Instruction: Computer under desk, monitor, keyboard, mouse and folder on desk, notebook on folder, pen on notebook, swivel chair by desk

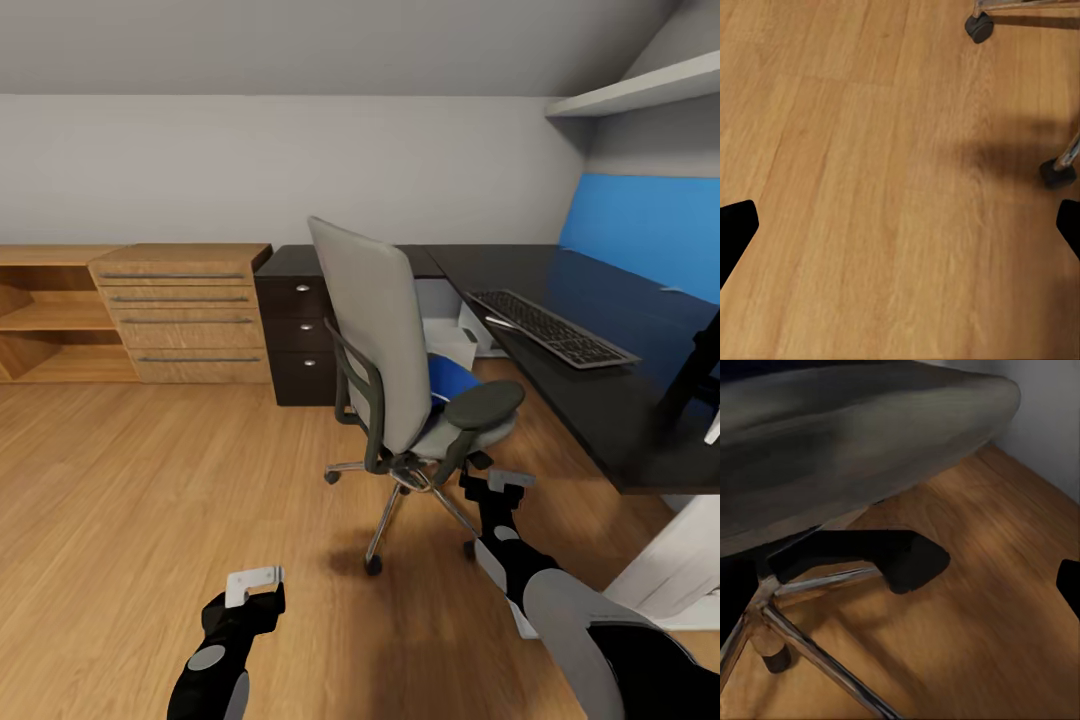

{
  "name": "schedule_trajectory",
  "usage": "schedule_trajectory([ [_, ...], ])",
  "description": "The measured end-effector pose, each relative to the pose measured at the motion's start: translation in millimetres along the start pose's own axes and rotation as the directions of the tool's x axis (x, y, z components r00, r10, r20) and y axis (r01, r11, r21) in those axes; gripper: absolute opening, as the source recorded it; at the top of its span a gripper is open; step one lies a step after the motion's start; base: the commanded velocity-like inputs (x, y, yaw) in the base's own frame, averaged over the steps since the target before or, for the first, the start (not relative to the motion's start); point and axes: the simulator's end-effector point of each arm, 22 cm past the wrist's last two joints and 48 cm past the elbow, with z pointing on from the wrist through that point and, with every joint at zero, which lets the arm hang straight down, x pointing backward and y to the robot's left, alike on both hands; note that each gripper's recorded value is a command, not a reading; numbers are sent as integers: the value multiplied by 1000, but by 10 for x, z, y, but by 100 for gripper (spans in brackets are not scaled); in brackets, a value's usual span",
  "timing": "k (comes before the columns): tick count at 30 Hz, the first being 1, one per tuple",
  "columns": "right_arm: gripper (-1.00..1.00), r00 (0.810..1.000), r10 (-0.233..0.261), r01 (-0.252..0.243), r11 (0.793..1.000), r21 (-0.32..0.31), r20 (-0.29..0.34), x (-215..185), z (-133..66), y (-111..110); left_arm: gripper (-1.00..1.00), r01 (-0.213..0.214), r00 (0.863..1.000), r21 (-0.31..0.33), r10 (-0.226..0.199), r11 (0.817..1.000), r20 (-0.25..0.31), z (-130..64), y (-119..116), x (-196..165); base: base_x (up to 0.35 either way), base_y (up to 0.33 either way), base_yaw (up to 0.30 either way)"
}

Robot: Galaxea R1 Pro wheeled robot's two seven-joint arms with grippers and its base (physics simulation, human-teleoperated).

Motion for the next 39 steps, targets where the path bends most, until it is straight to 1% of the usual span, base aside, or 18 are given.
schedule_trajectory([
  [1, 100, 1000, 17, -17, 1000, 7, -2, 7, -12, 21, 100, 0, 1000, 1, 0, 1000, -1, 0, -3, 3, 105, 0, 0],
  [3, 100, 1000, 12, -12, 1000, -7, 1, -1, -22, 96, 100, -1, 1000, 1, 1, 1000, -2, 1, -5, 6, 44, 0, 0],
  [7, 100, 1000, 16, -16, 1000, -8, 0, -2, -31, 122, 100, -1, 1000, 0, 1, 1000, -1, -2, -3, 2, 12, 0, 65],
  [10, 100, 999, 35, -35, 999, -4, -1, -13, -54, 172, 100, -1, 1000, 0, 1, 1000, 1, -9, -3, -10, 1, 0, 151],
  [12, 100, 1000, 27, -27, 1000, -16, 3, -35, -59, 210, 100, 0, 1000, 1, 0, 1000, 4, -15, -3, -20, 0, 0, 158],
  [22, 100, 999, 34, -34, 999, -19, 13, -114, -81, 237, 100, 2, 1000, 2, -3, 1000, 16, -42, -3, -70, -4, 2, 161],
  [29, 100, 999, 38, -38, 999, -22, 21, -173, -95, 260, 100, 3, 1000, 3, -3, 1000, 24, -62, -6, -105, -126, 172, 161],
  [39, 100, 999, 44, -43, 999, -27, 32, -254, -121, 294, 100, 4, 999, 5, -4, 1000, 37, -94, -9, -156, -10, 13, 161],
])
